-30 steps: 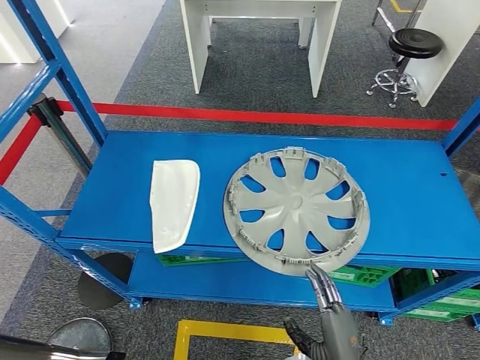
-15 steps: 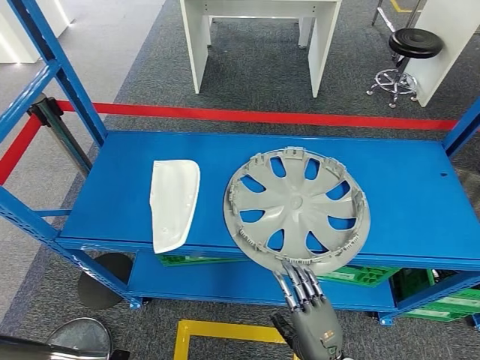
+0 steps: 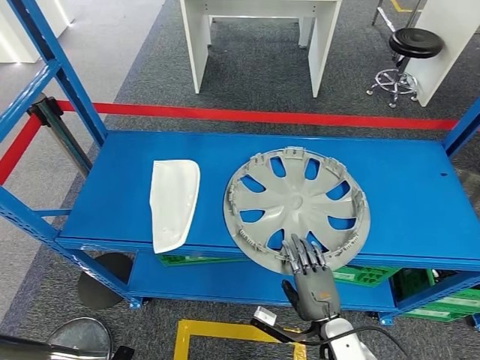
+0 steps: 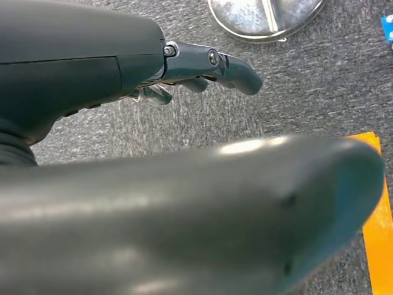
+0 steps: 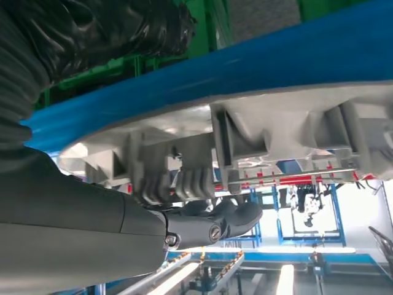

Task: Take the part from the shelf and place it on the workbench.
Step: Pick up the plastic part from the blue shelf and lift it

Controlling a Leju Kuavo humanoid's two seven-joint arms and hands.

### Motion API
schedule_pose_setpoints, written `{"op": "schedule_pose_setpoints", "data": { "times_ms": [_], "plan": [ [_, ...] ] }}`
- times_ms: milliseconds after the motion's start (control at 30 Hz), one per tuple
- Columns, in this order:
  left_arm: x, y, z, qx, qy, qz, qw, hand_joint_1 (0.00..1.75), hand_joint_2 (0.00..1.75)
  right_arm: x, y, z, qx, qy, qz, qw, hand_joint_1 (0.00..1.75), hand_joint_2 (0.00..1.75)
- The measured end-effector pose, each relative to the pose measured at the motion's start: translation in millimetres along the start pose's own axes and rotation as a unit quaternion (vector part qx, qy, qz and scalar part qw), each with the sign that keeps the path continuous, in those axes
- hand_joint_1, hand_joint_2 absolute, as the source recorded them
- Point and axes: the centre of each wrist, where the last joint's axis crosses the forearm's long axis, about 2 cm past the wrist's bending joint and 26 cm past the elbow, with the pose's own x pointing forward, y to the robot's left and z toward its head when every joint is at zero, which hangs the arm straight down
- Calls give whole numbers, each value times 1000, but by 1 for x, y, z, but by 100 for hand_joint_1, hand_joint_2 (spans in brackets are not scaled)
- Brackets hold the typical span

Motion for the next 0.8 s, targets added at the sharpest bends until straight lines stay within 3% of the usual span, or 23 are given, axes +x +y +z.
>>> {"op": "schedule_pose_setpoints", "data": {
  "times_ms": [767, 800],
  "plan": [
    [3, 1, -1, -2, 4, -6, 1000, 0, 0, -12, 4, -33, 50, 7, 25, 998, 0, 175],
    [3, 1, -1, -2, 4, -6, 1000, 0, 0, -12, 4, -33, 51, 8, 24, 998, 44, 175]
  ]
}}
